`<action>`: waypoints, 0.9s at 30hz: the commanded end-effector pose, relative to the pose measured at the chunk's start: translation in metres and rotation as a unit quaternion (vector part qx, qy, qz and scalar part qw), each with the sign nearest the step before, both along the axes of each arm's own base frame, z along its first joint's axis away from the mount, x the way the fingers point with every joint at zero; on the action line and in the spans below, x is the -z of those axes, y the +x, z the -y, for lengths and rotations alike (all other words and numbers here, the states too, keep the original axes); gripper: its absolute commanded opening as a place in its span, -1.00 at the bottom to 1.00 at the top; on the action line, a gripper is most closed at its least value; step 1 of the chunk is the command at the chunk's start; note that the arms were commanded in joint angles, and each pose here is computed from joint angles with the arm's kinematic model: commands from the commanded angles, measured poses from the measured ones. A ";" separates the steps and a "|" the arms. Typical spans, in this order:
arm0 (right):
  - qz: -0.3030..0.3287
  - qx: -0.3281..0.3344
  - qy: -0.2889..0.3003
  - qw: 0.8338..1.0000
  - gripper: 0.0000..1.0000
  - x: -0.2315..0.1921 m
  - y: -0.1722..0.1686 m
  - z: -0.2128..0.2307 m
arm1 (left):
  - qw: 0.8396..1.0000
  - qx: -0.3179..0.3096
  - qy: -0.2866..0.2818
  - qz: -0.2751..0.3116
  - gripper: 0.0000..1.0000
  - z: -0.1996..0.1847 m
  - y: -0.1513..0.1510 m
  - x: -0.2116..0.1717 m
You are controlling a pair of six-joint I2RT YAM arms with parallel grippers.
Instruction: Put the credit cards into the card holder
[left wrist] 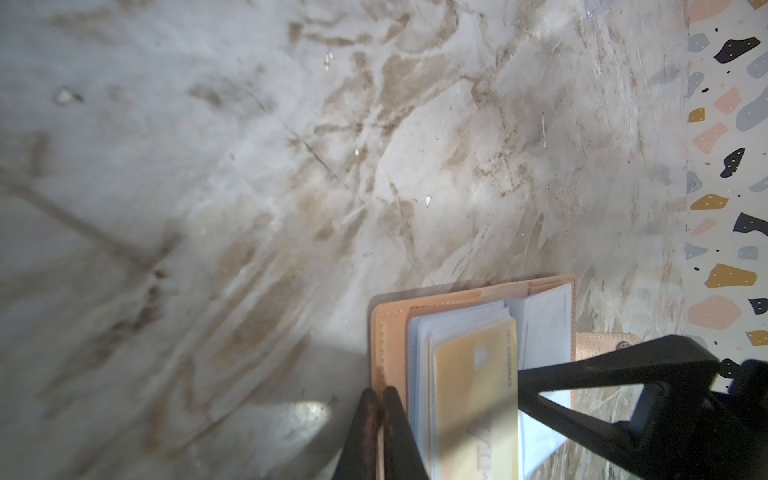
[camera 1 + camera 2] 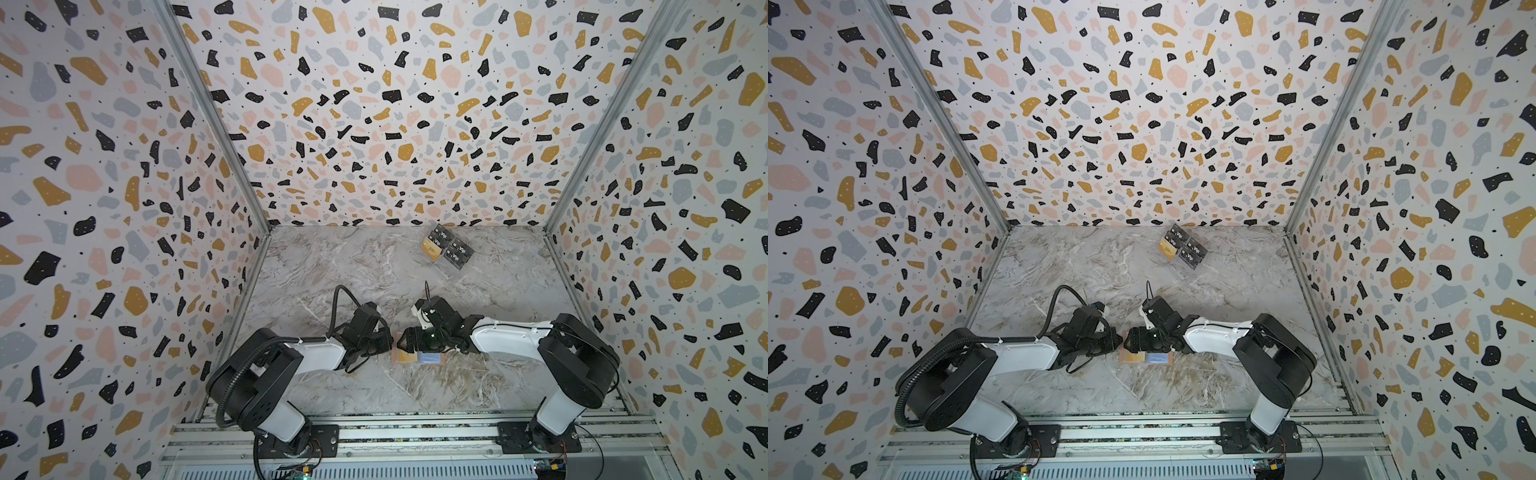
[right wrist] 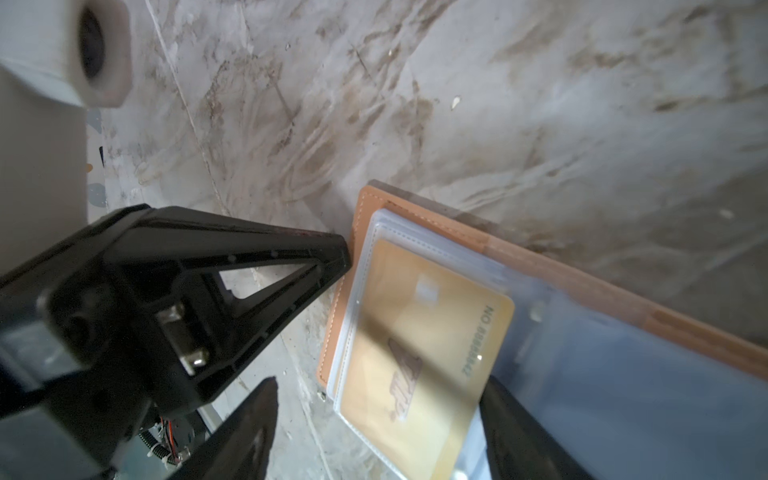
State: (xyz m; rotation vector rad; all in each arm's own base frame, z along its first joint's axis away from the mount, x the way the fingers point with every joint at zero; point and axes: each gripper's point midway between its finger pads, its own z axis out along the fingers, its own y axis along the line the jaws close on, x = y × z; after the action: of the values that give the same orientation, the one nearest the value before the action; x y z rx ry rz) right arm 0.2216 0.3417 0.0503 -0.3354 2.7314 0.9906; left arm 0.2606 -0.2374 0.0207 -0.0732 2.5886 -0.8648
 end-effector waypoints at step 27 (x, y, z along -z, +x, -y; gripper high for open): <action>0.003 -0.022 0.007 1.000 0.26 -0.001 0.000 0.011 | 0.999 0.019 0.044 -0.001 -0.15 -0.016 -0.012 -0.016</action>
State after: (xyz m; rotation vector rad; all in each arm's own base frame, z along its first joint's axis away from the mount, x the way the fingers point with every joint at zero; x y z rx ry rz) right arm 0.2237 0.3345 0.0456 -0.3254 2.7594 1.0214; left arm 0.2516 -0.2254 0.0324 -0.0507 2.6097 -0.8030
